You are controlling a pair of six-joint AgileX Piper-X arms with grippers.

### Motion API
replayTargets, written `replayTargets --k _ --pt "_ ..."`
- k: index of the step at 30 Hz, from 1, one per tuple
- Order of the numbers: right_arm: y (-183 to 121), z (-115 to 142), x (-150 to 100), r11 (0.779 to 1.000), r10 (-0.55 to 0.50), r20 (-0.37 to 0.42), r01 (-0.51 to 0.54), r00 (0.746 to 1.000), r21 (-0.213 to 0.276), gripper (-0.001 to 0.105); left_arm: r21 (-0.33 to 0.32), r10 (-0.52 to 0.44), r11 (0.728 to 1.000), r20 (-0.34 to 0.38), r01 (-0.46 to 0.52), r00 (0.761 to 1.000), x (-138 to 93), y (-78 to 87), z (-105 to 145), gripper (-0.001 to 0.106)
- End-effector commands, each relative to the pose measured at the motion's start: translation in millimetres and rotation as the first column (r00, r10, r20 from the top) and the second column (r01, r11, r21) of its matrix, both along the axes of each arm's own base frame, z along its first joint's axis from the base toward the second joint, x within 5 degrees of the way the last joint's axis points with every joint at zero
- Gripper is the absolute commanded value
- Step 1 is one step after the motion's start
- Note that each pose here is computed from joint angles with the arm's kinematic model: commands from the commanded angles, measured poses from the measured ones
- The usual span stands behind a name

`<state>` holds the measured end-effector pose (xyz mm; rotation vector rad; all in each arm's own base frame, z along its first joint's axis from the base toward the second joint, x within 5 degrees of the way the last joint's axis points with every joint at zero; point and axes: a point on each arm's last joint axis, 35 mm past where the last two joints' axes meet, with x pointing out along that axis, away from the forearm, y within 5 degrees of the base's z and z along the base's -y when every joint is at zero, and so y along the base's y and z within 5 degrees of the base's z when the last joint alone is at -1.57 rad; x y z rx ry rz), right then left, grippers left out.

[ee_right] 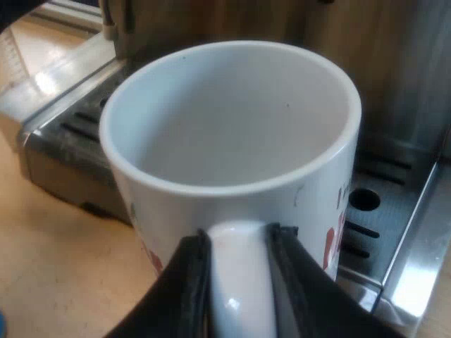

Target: Place mug into machine

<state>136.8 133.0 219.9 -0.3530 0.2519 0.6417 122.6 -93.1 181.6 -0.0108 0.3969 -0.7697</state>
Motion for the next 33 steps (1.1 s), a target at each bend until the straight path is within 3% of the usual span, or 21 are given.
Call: replayTargets --k 1,14,33 --pt "7.3 13.4 7.4 0.996 -0.022 0.069 0.016 0.997 0.085 0.0 -0.018 0.007 1.0 0.009 -0.007 1.0 0.7 -0.9 2.7 0.079" --pt "25.2 -3.7 24.5 0.994 -0.023 0.089 0.013 0.996 0.109 0.0 -0.018 0.007 1.0 0.009 -0.007 1.0 0.7 -0.9 2.7 0.079" --pt "54.9 -11.6 51.1 0.995 0.014 0.067 -0.021 0.998 0.098 0.0 -0.019 0.007 1.0 0.01 -0.007 1.0 0.7 -0.9 2.8 0.079"
